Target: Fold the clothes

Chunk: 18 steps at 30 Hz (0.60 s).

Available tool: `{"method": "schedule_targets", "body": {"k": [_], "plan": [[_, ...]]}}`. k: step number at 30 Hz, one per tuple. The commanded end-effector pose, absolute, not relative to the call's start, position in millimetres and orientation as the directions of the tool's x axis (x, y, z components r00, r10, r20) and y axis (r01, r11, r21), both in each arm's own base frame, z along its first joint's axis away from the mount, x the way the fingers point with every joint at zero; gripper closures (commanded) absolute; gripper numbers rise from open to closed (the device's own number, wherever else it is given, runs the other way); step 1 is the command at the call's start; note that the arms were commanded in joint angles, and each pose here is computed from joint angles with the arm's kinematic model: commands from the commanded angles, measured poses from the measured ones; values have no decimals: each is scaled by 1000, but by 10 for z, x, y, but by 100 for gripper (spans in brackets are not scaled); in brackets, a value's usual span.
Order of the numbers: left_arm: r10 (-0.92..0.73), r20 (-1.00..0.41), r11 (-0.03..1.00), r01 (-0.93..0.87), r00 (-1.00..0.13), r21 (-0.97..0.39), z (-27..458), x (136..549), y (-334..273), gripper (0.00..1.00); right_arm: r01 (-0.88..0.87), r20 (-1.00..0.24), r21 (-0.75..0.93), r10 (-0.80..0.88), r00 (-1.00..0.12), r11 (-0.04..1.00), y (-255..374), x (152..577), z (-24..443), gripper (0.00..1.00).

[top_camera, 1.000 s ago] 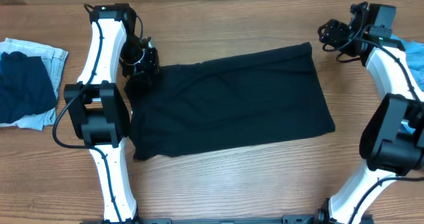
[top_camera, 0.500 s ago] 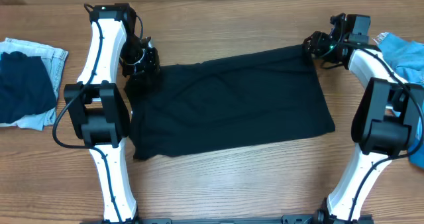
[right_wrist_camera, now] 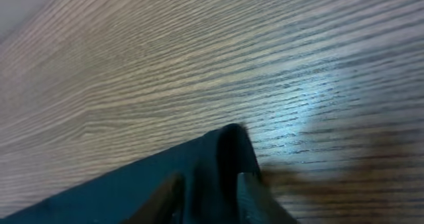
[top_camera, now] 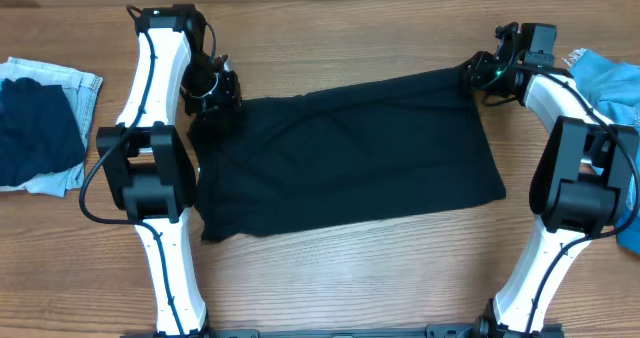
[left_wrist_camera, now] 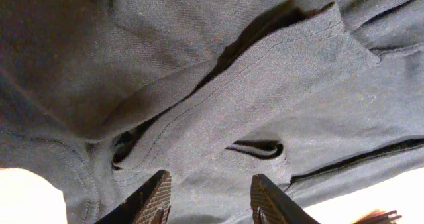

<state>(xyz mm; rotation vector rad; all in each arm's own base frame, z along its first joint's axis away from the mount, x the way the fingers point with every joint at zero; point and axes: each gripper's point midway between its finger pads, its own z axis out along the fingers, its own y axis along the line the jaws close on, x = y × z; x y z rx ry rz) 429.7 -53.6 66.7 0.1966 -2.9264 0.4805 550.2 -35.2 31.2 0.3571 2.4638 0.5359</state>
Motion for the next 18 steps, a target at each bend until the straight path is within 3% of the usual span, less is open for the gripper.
{"method": "schedule_targets", "body": {"k": [1, 7, 15, 18], "plan": [[-105, 164, 937, -153, -981, -314, 751, 4329, -576, 57, 119, -484, 459, 360, -798, 881, -308, 5509, 299, 76], [-105, 164, 937, -153, -981, -314, 751, 4329, -576, 57, 115, -490, 459, 359, -794, 881, -309, 5524, 332, 96], [-105, 161, 937, -152, -981, -315, 750, 4336, -576, 57, 17, -594, 504, 361, -719, 864, -250, 5778, 1136, 96], [-105, 161, 937, -152, -981, -315, 750, 4337, -576, 56, 0, -622, 499, 358, -696, 867, -263, 5842, 1223, 96]]}}
